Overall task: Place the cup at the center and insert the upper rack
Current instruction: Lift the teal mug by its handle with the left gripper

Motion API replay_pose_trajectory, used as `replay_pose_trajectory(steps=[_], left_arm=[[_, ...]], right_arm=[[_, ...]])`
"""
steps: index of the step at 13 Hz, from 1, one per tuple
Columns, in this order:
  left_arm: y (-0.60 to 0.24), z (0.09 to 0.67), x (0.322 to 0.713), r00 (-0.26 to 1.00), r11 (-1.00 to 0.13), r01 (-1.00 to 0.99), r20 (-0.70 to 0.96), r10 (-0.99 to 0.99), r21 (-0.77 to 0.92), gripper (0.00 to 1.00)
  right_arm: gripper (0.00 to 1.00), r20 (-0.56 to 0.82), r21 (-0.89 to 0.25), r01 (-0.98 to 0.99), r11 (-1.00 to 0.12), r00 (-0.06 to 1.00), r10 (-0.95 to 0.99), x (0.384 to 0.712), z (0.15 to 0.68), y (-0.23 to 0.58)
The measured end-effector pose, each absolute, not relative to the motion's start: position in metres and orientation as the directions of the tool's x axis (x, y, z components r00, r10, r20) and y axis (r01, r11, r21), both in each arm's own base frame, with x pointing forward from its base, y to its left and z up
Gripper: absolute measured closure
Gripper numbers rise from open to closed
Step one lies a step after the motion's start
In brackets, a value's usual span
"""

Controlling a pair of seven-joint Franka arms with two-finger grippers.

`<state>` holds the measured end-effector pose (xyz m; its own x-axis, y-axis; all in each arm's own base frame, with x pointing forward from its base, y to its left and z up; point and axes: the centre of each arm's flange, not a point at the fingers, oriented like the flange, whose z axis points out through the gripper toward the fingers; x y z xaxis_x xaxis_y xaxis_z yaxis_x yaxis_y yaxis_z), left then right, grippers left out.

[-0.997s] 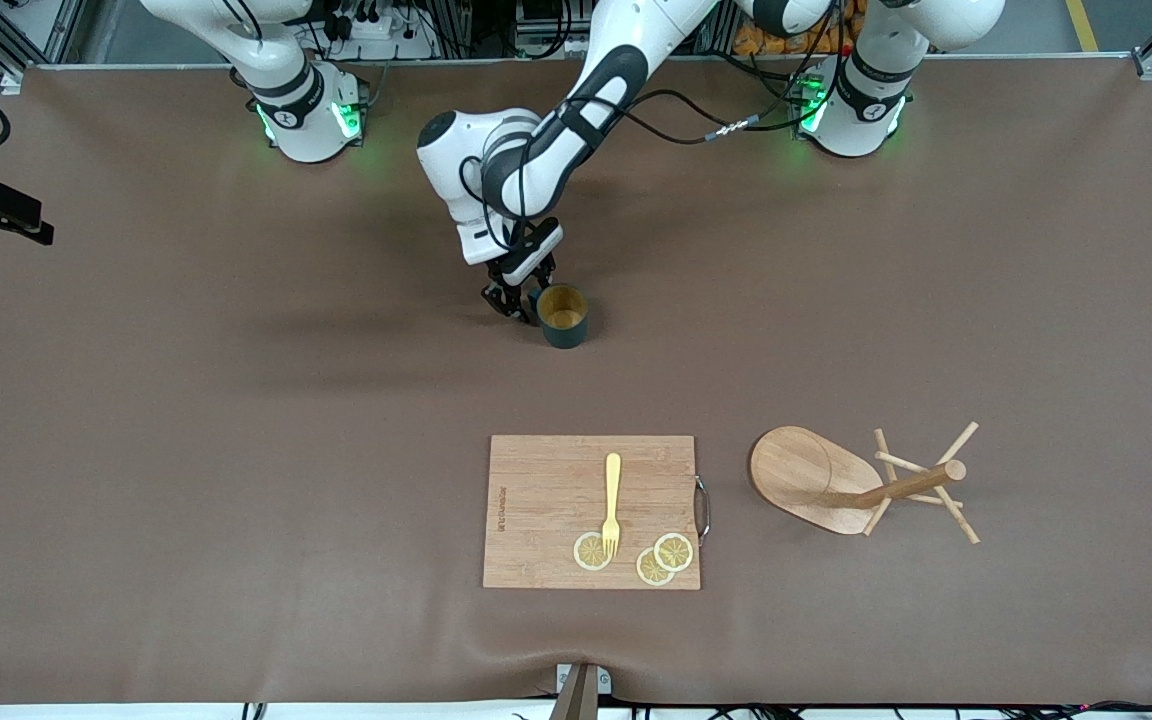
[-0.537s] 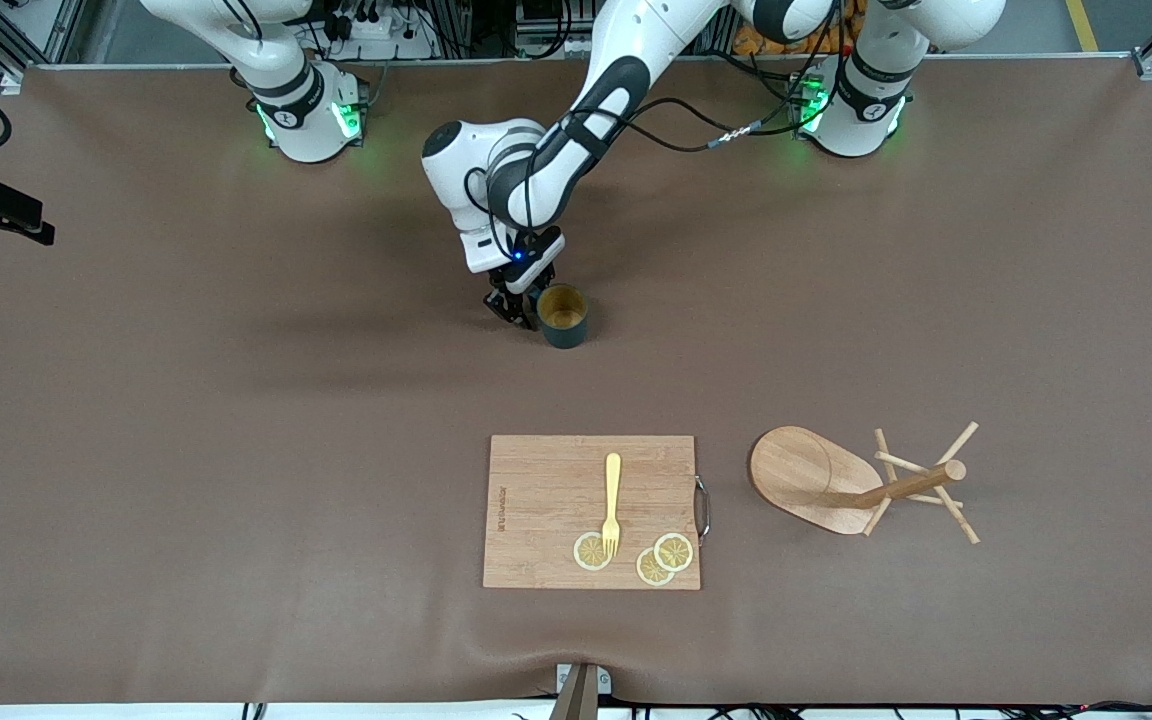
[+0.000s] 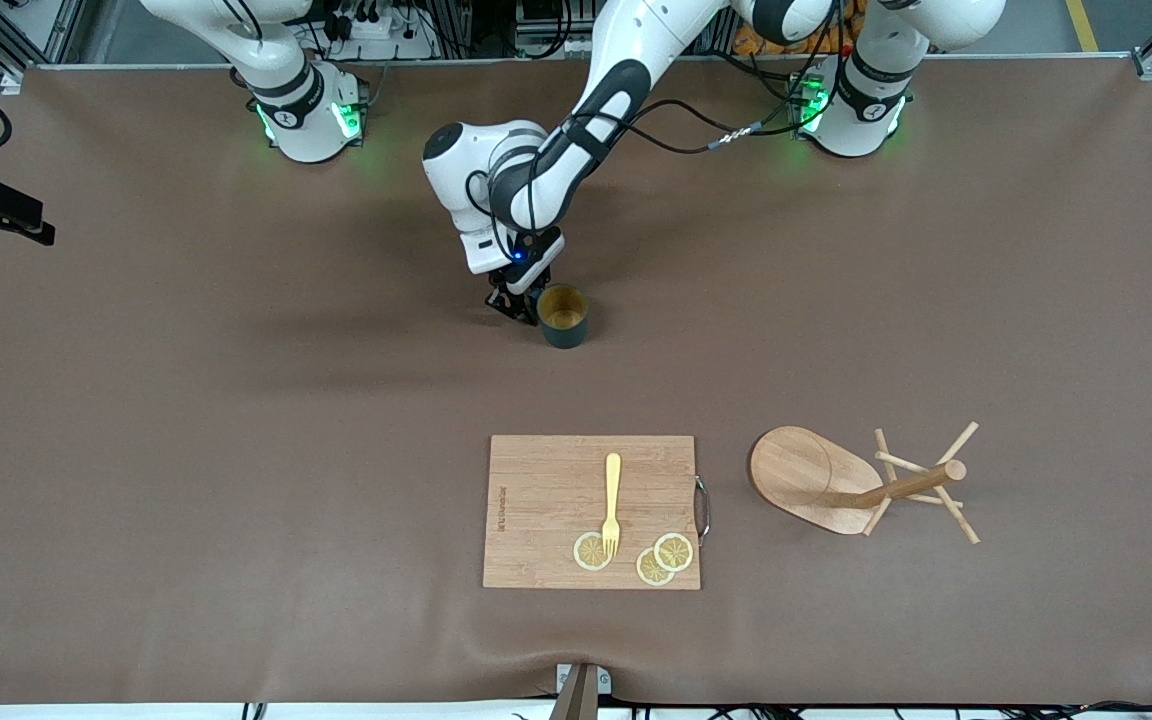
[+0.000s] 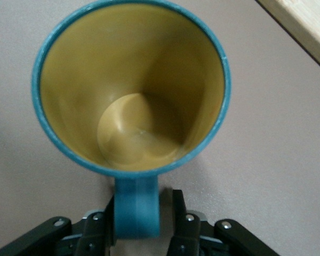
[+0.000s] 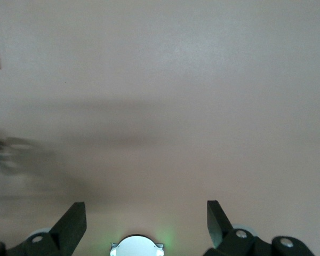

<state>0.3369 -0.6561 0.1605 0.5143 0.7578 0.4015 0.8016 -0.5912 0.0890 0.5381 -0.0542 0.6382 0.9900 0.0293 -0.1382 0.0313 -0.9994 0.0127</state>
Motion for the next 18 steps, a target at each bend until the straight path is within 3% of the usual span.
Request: replay_pose_trajectory(steps=[7,8,11,15,18], left_arm=[[-0.655,0.161,0.339,0.511,-0.587,0.805,0.4,0.761,0.089,0.61],[-0.655,0.161,0.339,0.511,-0.587,0.805,0.399,0.761,0.09,0.68],[-0.656,0.162,0.34,0.51,-0.587,0.805,0.398,0.762,0.091,0.78],[-0.66,0.172,0.341,0.508,-0.585,0.804,0.388,0.769,0.108,0.78],[-0.668,0.217,0.352,0.487,-0.555,0.817,0.331,0.808,0.154,0.78]], right_arm=[[0.0,-0.138,0.013,0.034,-0.999,0.99,0.032,0.538,0.638,-0.053],[0.0,-0.138,0.013,0.034,-0.999,0.99,0.032,0.538,0.638,-0.053],[0.0,-0.138,0.013,0.034,-0.999,0.99,0.032,0.538,0.638,-0.052],[0.0,-0.138,0.012,0.035,-0.999,0.99,0.033,0.538,0.638,-0.052],[0.0,-0.138,0.012,0.036,-0.999,0.99,0.033,0.538,0.638,-0.052]])
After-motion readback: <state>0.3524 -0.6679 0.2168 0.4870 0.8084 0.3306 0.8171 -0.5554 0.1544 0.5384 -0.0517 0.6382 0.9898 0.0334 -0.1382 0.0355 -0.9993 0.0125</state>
